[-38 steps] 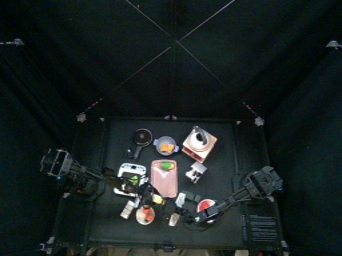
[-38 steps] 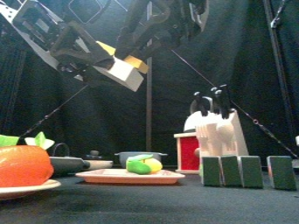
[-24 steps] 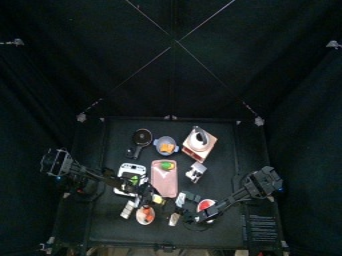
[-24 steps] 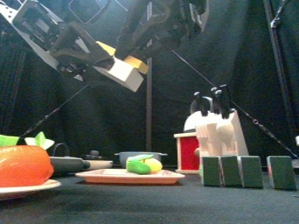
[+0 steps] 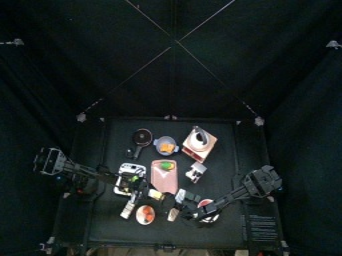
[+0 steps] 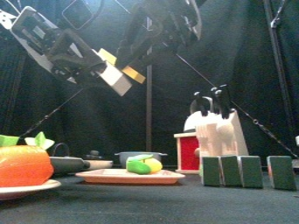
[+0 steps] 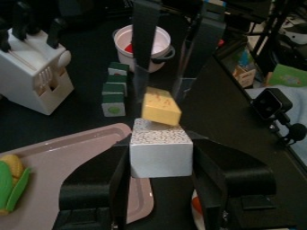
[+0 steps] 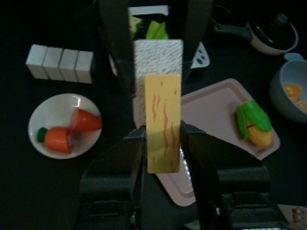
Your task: Pull apart egg sushi
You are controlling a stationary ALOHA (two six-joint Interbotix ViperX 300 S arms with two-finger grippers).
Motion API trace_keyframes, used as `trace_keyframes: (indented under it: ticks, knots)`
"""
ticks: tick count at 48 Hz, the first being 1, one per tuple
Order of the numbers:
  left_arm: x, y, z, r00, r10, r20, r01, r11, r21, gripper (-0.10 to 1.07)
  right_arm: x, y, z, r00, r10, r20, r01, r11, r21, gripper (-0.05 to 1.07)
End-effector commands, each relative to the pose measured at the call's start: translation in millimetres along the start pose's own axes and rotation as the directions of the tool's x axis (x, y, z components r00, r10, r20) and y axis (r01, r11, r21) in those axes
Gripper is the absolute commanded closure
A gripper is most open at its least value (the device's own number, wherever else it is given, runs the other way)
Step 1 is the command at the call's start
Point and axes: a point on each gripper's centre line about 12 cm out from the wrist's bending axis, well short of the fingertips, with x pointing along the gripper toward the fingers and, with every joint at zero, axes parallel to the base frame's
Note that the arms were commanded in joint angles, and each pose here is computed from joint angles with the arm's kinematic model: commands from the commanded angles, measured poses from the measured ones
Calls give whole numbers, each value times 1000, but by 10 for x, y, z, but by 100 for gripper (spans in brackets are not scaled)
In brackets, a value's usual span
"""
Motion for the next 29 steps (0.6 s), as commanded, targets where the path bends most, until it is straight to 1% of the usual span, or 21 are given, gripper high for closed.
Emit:
trace_keyframes:
  ticks: [1, 8, 13, 18, 29]
  knots:
    - [-65, 21, 104, 999, 9, 42, -9, 1000, 5, 53, -121, -42, 171, 999, 13, 34, -15, 999, 35, 88]
    - [-148, 23, 94, 999, 15, 51, -15, 1000, 4, 53, -132, -69, 144, 1000, -9, 23, 8, 999, 39, 88]
    - [-223, 40, 75, 998, 25, 57, -26, 1000, 1, 53, -177, -95, 131, 999, -33, 18, 33, 999, 43, 88]
    - [-282, 55, 58, 997, 35, 62, -35, 999, -2, 53, -201, -89, 122, 999, -41, 19, 40, 998, 40, 88]
    - [-306, 50, 59, 997, 35, 66, -35, 999, 0, 53, -201, -91, 120, 999, -42, 18, 41, 998, 41, 88]
